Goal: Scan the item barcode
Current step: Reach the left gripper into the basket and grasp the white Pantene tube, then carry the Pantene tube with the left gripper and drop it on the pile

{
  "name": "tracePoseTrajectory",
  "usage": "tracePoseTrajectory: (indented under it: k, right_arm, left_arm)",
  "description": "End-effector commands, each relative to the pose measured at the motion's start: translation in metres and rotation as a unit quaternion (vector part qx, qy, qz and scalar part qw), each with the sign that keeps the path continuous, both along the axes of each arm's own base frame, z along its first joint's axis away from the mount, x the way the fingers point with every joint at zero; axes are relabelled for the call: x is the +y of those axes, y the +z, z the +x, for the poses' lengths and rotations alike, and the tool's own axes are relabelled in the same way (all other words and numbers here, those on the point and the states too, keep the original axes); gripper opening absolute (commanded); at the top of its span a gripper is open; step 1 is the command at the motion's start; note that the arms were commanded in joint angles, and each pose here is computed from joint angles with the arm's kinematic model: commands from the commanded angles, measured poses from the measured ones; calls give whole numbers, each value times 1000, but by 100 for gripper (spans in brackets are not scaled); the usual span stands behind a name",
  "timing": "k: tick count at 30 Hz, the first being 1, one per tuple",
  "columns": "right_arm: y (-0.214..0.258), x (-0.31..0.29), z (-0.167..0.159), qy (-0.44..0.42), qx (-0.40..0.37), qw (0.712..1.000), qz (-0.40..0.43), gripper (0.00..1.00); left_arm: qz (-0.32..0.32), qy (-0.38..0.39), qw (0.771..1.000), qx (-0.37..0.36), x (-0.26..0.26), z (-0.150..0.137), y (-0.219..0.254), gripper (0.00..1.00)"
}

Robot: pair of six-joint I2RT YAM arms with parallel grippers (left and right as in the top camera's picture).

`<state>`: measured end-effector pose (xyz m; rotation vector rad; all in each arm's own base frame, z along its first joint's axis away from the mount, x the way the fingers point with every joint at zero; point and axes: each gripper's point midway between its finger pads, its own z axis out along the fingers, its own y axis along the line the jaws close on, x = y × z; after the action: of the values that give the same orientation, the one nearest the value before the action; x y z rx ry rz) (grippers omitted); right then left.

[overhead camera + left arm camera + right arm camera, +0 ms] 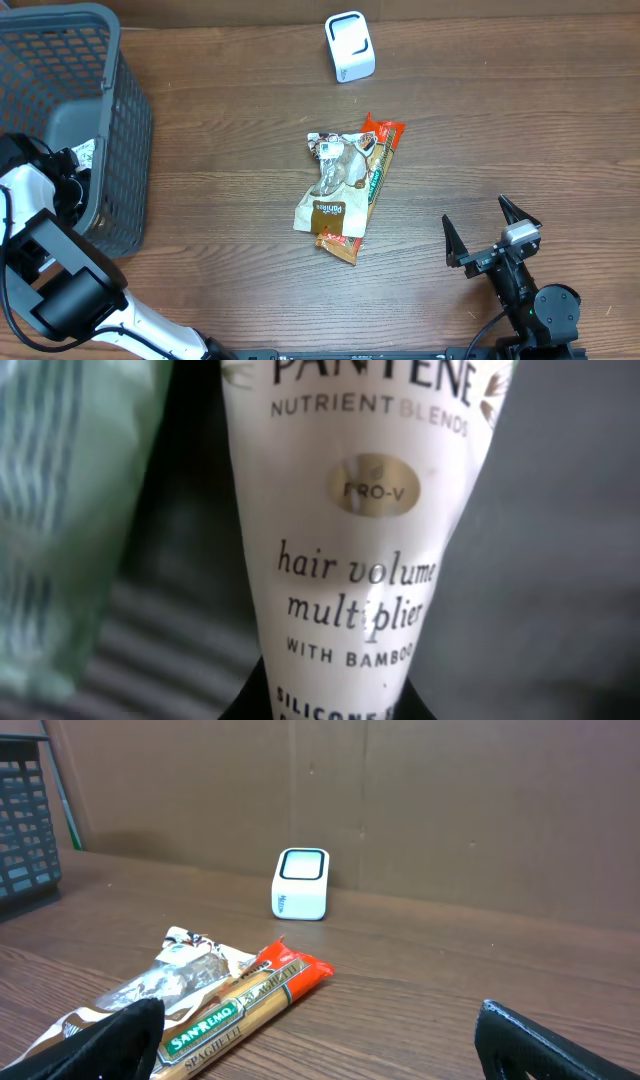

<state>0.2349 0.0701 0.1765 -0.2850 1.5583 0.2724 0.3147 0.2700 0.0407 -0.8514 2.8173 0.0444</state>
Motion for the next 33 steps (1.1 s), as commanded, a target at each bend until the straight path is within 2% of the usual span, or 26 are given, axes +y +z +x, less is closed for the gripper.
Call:
tracePoseTrajectory:
  k: [1,7,10,14,17,19,22,23,27,33]
  right_arm:
    - [-2,2,0,4,-1,1000,2,100]
    - [-2,2,0,4,-1,1000,2,100]
    - [-2,2,0,4,-1,1000,2,100]
    - [-2,2,0,4,-1,1000,2,100]
    - [-2,2,0,4,-1,1000,2,100]
    - [-2,2,0,4,-1,1000,2,100]
    - [-2,2,0,4,-1,1000,2,100]
    - [-2,2,0,4,-1,1000,2,100]
    - [-2,2,0,4,-1,1000,2,100]
    - [-2,2,0,4,-1,1000,2,100]
  left_arm:
    - [-22,54,998,-33,4,20,28,4]
    - [-39,32,988,-146,0,66,155,4]
    - [-43,14,974,-224,-11,81,226,4]
    - [-72,-41,934,-347,-48,92,322,4]
    - [-95,-106,896,-420,-92,85,384,4]
    - [-107,-140,880,-441,-123,75,410,4]
    - [-99,-204,872,-435,-165,63,420,4]
    - [-87,-224,875,-420,-177,60,415,4]
    - [-30,-242,918,-311,-200,65,371,6]
    - [-85,-314,930,-169,-273,82,285,6]
